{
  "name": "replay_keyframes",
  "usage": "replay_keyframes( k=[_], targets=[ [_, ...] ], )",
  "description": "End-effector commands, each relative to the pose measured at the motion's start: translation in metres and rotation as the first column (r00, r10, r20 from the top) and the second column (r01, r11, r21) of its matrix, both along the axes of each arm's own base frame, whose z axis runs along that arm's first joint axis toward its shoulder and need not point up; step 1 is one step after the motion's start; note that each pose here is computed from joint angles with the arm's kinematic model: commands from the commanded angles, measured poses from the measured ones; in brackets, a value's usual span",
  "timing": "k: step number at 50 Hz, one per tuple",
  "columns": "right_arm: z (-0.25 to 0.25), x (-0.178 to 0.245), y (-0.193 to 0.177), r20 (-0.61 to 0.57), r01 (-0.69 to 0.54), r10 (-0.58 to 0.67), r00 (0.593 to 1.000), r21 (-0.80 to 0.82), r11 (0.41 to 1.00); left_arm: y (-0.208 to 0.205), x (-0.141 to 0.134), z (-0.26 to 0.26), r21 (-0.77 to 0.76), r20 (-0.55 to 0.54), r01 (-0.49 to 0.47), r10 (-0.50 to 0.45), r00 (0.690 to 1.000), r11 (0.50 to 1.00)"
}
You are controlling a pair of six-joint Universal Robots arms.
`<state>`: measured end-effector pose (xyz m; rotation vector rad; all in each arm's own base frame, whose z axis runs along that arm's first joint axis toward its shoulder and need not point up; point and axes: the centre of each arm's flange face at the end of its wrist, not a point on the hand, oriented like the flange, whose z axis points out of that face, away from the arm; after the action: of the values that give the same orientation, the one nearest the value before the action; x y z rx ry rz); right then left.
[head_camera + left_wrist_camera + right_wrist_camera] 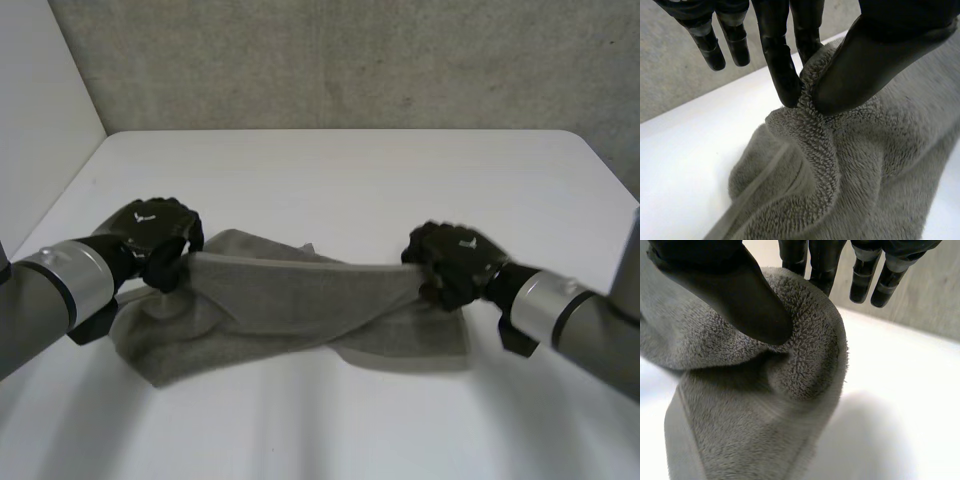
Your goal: Fold the towel.
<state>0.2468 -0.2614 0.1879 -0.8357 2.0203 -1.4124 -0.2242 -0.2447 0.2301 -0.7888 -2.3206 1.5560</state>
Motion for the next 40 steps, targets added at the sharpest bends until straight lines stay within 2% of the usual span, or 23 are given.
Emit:
replay_keyframes(
  k=[1, 7, 9, 11, 14, 15, 16, 17, 18, 19, 20, 21, 22, 23, 26, 28, 29, 30, 32, 34, 35, 37, 40],
  targets=[
    [0.029, 0.003, 0.002, -0.033, -0.107, 0.106, 0.994, -0.054, 0.993, -0.001, -0.003, -0.003, 0.000, 0.009, 0.013, -0.013, 1.000, 1.000],
    [0.037, 0.038, -0.027, -0.136, -0.173, 0.152, 0.979, -0.161, 0.972, -0.029, -0.010, 0.002, -0.067, 0.016, 0.022, -0.021, 1.000, 0.998],
    [0.047, 0.046, -0.039, -0.160, -0.169, 0.135, 0.978, -0.223, 0.960, -0.056, -0.019, 0.016, -0.158, -0.003, 0.019, -0.020, 1.000, 0.987],
    [0.094, 0.055, -0.062, -0.169, -0.115, 0.045, 0.984, -0.431, 0.895, -0.068, -0.023, 0.031, -0.218, -0.024, 0.009, -0.014, 1.000, 0.976],
    [0.124, 0.058, -0.069, -0.139, -0.065, -0.012, 0.990, -0.538, 0.840, -0.089, -0.025, 0.071, -0.382, -0.100, -0.060, 0.023, 0.995, 0.922],
    [0.155, 0.060, -0.073, -0.080, -0.003, -0.061, 0.995, -0.635, 0.772, -0.089, -0.025, 0.071, -0.383, -0.100, -0.060, 0.023, 0.995, 0.922],
    [0.185, 0.059, -0.075, -0.001, 0.067, -0.098, 0.995, -0.719, 0.691, -0.097, -0.026, 0.094, -0.473, -0.160, -0.107, 0.034, 0.987, 0.875],
    [0.185, 0.059, -0.075, 0.000, 0.068, -0.098, 0.995, -0.720, 0.690, -0.100, -0.025, 0.117, -0.554, -0.223, -0.149, 0.026, 0.974, 0.819],
    [0.210, 0.055, -0.073, 0.080, 0.134, -0.115, 0.990, -0.777, 0.615, -0.100, -0.025, 0.117, -0.555, -0.224, -0.149, 0.026, 0.974, 0.818],
    [0.234, 0.049, -0.065, 0.155, 0.192, -0.113, 0.981, -0.811, 0.552, -0.094, -0.024, 0.147, -0.637, -0.281, -0.182, -0.006, 0.960, 0.749],
    [0.235, 0.049, -0.065, 0.155, 0.192, -0.113, 0.981, -0.812, 0.552, -0.079, -0.019, 0.183, -0.718, -0.324, -0.210, -0.051, 0.945, 0.664],
    [0.253, 0.041, -0.053, 0.196, 0.218, -0.098, 0.976, -0.832, 0.510, -0.079, -0.019, 0.183, -0.718, -0.325, -0.211, -0.052, 0.944, 0.663],
    [0.253, 0.041, -0.053, 0.196, 0.218, -0.098, 0.976, -0.833, 0.509, -0.067, -0.013, 0.208, -0.768, -0.345, -0.234, -0.078, 0.935, 0.596],
    [0.258, 0.037, -0.043, 0.200, 0.213, -0.082, 0.976, -0.833, 0.511, -0.058, -0.009, 0.219, -0.790, -0.345, -0.237, -0.092, 0.934, 0.565],
    [0.241, 0.035, -0.035, 0.153, 0.156, -0.053, 0.987, -0.819, 0.552, -0.055, -0.008, 0.219, -0.793, -0.334, -0.221, -0.103, 0.937, 0.567],
    [0.225, 0.034, -0.032, 0.111, 0.113, -0.039, 0.993, -0.802, 0.587, -0.057, -0.009, 0.192, -0.765, -0.279, -0.138, -0.130, 0.952, 0.629],
    [0.212, 0.032, -0.022, 0.066, 0.067, -0.025, 0.998, -0.793, 0.605, -0.057, -0.009, 0.191, -0.765, -0.279, -0.138, -0.130, 0.952, 0.630],
    [0.212, 0.032, -0.021, 0.066, 0.067, -0.024, 0.998, -0.793, 0.606, -0.056, -0.010, 0.172, -0.735, -0.252, -0.093, -0.144, 0.957, 0.672],
    [0.191, 0.031, -0.016, 0.006, 0.022, -0.026, 1.000, -0.777, 0.629, -0.056, -0.010, 0.172, -0.734, -0.252, -0.092, -0.144, 0.957, 0.672],
    [0.165, 0.027, -0.015, -0.056, -0.013, -0.045, 0.997, -0.751, 0.660, -0.052, -0.013, 0.115, -0.621, -0.222, -0.027, -0.142, 0.965, 0.784],
    [0.142, 0.022, -0.015, -0.113, -0.040, -0.061, 0.992, -0.726, 0.686, -0.052, -0.013, 0.114, -0.620, -0.222, -0.027, -0.142, 0.965, 0.784],
    [0.121, 0.016, -0.013, -0.168, -0.065, -0.076, 0.983, -0.698, 0.713, -0.043, -0.011, 0.067, -0.504, -0.199, 0.003, -0.119, 0.973, 0.864],
    [0.081, 0.006, -0.007, -0.267, -0.118, -0.077, 0.961, -0.645, 0.755, -0.030, -0.009, 0.024, -0.419, -0.143, 0.037, -0.107, 0.984, 0.907]
  ],
)
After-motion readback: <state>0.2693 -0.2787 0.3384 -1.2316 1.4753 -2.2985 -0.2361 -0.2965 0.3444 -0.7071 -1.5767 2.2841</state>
